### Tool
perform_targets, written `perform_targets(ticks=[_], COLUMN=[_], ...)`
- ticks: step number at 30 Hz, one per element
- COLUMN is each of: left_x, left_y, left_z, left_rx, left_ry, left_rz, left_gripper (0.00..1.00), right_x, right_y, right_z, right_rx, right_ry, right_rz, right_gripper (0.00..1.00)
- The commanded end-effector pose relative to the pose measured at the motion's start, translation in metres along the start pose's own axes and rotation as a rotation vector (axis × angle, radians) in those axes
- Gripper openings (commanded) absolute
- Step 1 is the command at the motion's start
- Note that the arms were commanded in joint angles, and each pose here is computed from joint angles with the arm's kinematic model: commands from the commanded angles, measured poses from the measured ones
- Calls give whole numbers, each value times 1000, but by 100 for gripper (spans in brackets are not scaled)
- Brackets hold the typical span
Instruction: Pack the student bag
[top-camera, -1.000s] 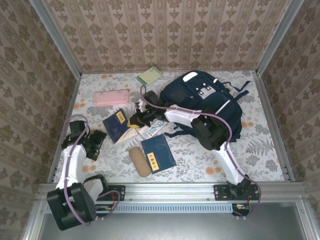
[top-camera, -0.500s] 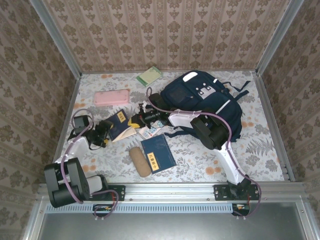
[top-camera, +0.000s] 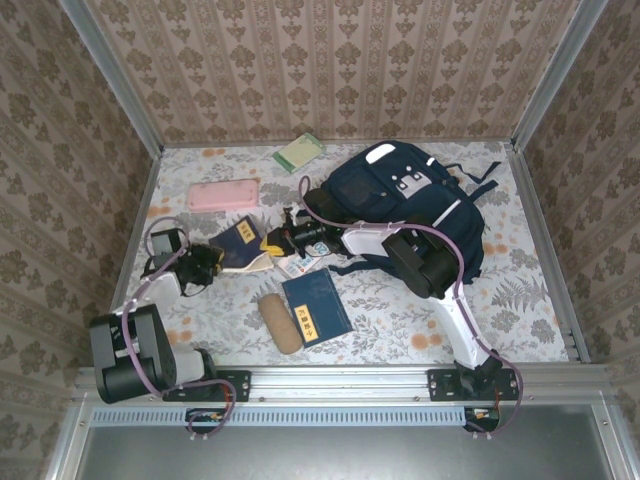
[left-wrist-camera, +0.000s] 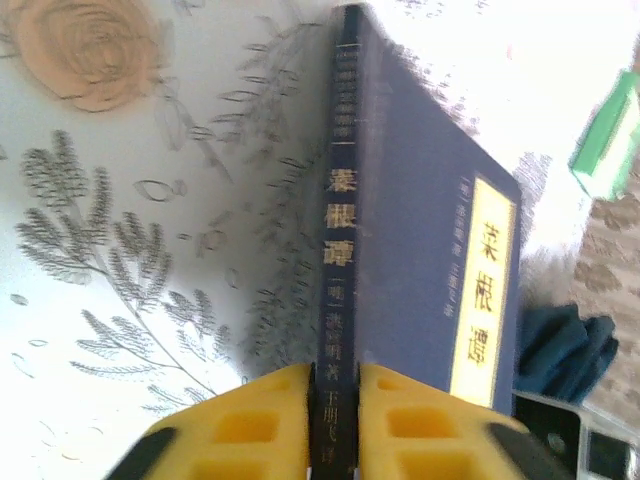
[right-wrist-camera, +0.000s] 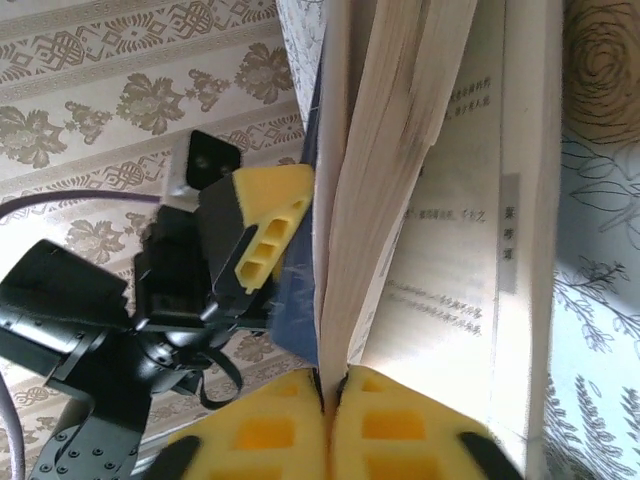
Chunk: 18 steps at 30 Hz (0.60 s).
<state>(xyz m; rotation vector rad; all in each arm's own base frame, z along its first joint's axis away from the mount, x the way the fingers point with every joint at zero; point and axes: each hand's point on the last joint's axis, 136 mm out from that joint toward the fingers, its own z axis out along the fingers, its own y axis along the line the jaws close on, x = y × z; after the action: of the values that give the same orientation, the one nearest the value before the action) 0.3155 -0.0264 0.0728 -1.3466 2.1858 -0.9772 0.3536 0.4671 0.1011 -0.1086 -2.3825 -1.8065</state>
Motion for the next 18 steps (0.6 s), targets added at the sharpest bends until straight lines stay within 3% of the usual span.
perform_targets(ticks=[1,7,12,15,16,18], left_x=[-3,-11,-14,-9,-6,0], left_y=[-19,-43,-72,-94,-104,-122], left_z=[-13,-42,-60,-64,-65,-69], left_rx=[40,92,176,230,249,274], left_ry=[-42,-147,-235,-253,-260,-276], left_rz=[13,11,-17,-31,-25,-4], left_gripper=[1,0,0,0,0,0], right_x=[7,0,9,13,13,16], right_y=[25,18,40,51,57,67], right_z=[-18,-65,-73,-76,-76,-74], right_rx=[2,175,101,49,21,-23], right_ry=[-24,-210,-267,-313,-327,-341], right_rz=[-70,-105,-38,20,37,63], right_gripper=[35,60,84,86,92,94])
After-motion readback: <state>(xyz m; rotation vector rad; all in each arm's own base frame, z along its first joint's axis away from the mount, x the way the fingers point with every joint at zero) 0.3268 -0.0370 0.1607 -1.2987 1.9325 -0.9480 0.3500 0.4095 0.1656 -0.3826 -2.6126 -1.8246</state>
